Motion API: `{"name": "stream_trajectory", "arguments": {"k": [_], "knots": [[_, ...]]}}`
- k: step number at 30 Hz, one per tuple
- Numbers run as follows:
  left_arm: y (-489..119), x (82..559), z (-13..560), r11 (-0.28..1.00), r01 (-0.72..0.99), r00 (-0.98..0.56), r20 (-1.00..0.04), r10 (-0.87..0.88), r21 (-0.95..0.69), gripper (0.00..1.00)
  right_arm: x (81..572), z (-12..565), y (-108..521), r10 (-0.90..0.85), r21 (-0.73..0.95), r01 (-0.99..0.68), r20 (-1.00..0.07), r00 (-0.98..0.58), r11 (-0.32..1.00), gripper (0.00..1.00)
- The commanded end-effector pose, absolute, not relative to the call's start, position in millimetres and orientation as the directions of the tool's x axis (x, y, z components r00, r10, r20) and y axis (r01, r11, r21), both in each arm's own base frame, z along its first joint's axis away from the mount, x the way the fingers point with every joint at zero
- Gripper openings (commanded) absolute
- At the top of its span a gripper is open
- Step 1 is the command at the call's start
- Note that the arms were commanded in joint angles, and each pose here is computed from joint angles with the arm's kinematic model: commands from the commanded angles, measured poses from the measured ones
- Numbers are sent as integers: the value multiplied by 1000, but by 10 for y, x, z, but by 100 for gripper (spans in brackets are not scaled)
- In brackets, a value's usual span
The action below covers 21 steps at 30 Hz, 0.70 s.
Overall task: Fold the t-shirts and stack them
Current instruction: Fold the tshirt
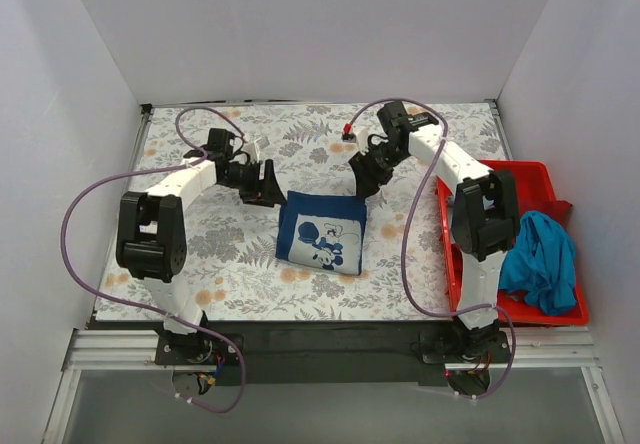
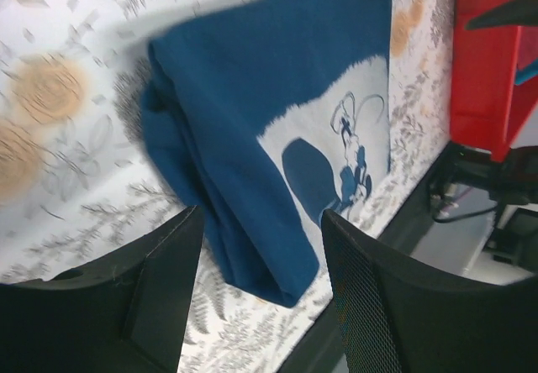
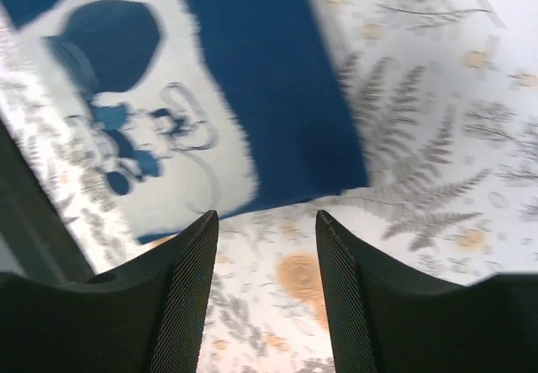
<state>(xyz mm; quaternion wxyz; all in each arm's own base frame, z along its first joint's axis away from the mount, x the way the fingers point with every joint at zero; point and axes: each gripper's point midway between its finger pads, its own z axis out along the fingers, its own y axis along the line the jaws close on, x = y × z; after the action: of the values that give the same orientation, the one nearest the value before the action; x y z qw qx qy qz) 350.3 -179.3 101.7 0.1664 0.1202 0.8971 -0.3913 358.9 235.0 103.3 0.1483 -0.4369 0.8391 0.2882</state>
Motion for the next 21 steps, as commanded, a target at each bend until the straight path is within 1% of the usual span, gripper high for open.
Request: {"name": "stream_trajectory", "arguments": {"k": [1, 5, 11, 12, 13, 14, 16, 17, 18, 21], "knots": [[-1883, 3223, 1074, 629, 283, -947, -316, 63, -724, 57, 3166, 1336, 2645, -626, 439, -828, -548, -554, 348, 56], [-1917, 3059, 992, 636, 253, -961, -266, 77, -729, 57, 2952, 1150, 2808, -636, 522, -796, -509, -580, 308, 51], [-1984, 2819, 926, 628, 220, -975, -193, 112, -747, 57, 2980, 837, 2935, -591, 601, -720, -455, -666, 348, 50], [-1987, 2774, 931, 626, 216, -976, -180, 121, -750, 55, 2977, 791, 2935, -589, 607, -710, -444, -675, 357, 50], [-1985, 2737, 931, 623, 210, -978, -170, 124, -754, 52, 2952, 702, 2912, -592, 614, -696, -420, -688, 372, 50], [-1980, 2695, 915, 622, 200, -980, -154, 128, -757, 43, 2965, 677, 2916, -587, 614, -691, -417, -694, 381, 50], [-1952, 2603, 871, 630, 179, -983, -117, 139, -756, 34, 2960, 565, 2881, -590, 609, -679, -392, -706, 409, 50], [-1934, 2573, 852, 635, 173, -984, -106, 143, -753, 24, 2962, 530, 2870, -591, 606, -676, -384, -709, 418, 50], [-1899, 2516, 801, 653, 155, -986, -79, 144, -741, 20, 2975, 504, 2862, -590, 601, -675, -379, -713, 429, 50], [-1777, 2442, 614, 721, 123, -989, -29, 142, -682, 0, 3000, 407, 2820, -592, 583, -670, -362, -720, 459, 50]]}}
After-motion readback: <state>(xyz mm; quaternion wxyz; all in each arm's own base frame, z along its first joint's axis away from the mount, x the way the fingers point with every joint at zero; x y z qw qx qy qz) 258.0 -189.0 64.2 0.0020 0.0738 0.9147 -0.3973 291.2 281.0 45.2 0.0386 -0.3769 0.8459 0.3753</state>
